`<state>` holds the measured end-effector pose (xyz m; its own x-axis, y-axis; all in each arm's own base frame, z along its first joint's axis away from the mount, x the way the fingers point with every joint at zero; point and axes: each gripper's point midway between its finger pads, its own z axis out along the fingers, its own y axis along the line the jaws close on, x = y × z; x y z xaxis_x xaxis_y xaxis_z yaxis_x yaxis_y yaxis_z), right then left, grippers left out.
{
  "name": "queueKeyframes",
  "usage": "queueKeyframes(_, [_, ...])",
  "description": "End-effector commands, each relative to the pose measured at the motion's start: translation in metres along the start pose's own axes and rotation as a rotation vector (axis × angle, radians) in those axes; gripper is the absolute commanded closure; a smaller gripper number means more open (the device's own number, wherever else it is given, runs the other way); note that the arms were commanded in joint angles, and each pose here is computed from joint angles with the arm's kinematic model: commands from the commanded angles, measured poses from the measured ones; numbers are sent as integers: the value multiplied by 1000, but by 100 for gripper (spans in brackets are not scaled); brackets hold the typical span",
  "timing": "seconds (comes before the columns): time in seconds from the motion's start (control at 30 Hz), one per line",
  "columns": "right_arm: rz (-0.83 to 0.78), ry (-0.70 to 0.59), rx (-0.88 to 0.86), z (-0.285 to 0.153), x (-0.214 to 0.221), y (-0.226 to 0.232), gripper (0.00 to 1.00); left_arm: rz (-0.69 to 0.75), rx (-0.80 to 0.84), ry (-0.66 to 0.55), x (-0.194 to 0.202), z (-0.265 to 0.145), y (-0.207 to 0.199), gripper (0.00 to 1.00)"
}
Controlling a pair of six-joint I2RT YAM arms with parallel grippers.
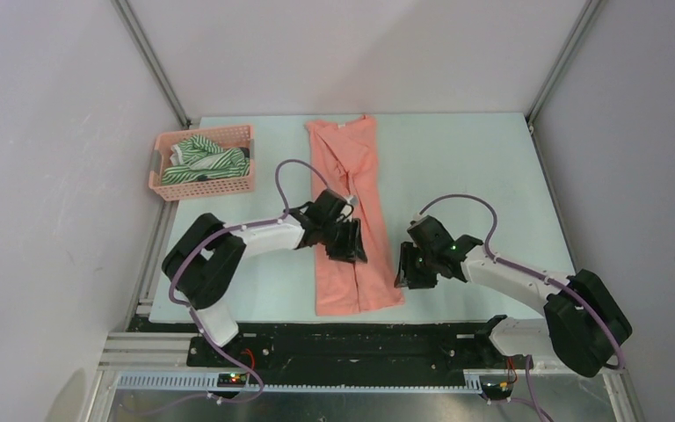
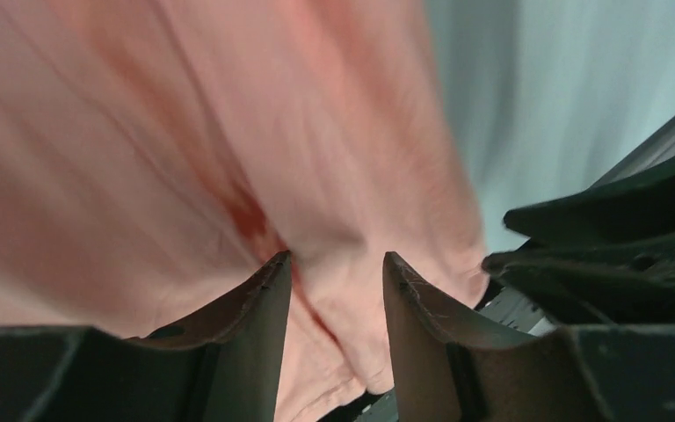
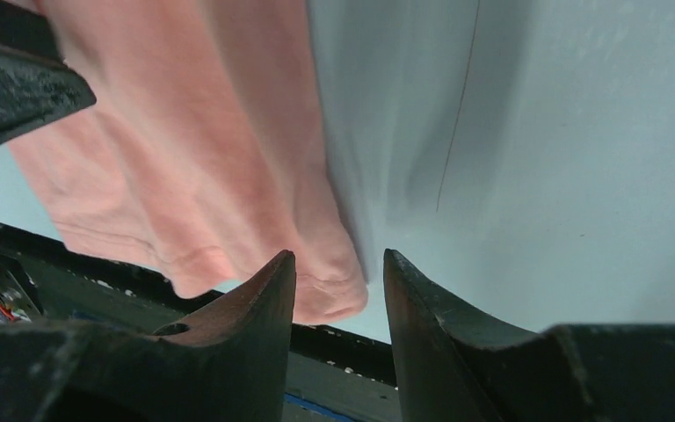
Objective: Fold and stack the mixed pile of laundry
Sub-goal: Fold the T-shirt at the center of the board.
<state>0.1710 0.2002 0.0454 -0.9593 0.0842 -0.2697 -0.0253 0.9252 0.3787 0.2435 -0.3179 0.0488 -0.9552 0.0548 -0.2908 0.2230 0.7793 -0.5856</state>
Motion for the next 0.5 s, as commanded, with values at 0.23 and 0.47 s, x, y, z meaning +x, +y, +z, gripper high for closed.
queueKeyframes(0.23, [60, 64, -71, 23, 43, 2, 87, 28, -60, -167, 6, -61, -1, 50])
queueKeyframes(0.47, [159, 29, -23, 20, 68, -4, 100, -28, -196, -151, 41, -86, 51, 44])
